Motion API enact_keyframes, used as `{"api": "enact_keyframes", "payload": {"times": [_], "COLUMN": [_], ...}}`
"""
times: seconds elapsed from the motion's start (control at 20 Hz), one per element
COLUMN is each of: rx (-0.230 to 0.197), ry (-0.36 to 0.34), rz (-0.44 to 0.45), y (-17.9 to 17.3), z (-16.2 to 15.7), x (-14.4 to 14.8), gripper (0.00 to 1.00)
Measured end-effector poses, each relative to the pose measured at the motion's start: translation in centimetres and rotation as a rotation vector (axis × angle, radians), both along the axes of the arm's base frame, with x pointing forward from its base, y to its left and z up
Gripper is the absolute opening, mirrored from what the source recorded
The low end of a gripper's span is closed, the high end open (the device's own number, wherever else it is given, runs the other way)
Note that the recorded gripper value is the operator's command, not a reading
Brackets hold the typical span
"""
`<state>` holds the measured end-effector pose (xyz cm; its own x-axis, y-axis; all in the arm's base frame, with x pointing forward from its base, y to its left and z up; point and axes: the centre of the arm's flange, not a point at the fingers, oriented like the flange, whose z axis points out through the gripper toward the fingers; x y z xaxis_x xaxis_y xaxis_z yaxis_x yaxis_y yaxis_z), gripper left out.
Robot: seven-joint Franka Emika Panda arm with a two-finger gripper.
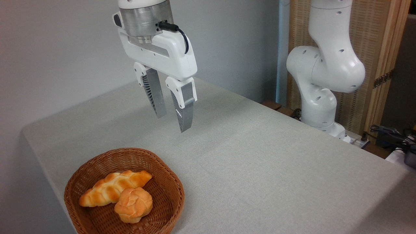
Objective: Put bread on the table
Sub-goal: 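Move the open gripper toward the wicker basket, then lower the gripper into the basket around the round orange bun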
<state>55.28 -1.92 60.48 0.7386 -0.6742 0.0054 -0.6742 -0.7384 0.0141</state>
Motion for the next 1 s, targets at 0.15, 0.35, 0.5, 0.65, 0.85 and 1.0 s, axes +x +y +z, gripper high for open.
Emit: {"api": "enact_keyframes", "payload": {"times": [0.15,0.35,0.5,0.65,0.85,1.0], "rx": [-0.002,-0.004,-0.007,-0.013,0.027,0.087], "ry": [-0.062,-0.111,-0.153,-0.183,-0.197,-0.153], "rz": [0.001,-0.004,-0.019,-0.041,-0.061,-0.089], "y": [0.0,-0.4,-1.4,-2.9,-2.9,-2.7], "z": [0.3,-0.9,-2.7,-5.2,-8.5,-11.8], "x": [0.8,2.2,4.0,6.0,8.0,8.9], "gripper": [1.00,1.00,1.00,1.00,1.00,1.00]}}
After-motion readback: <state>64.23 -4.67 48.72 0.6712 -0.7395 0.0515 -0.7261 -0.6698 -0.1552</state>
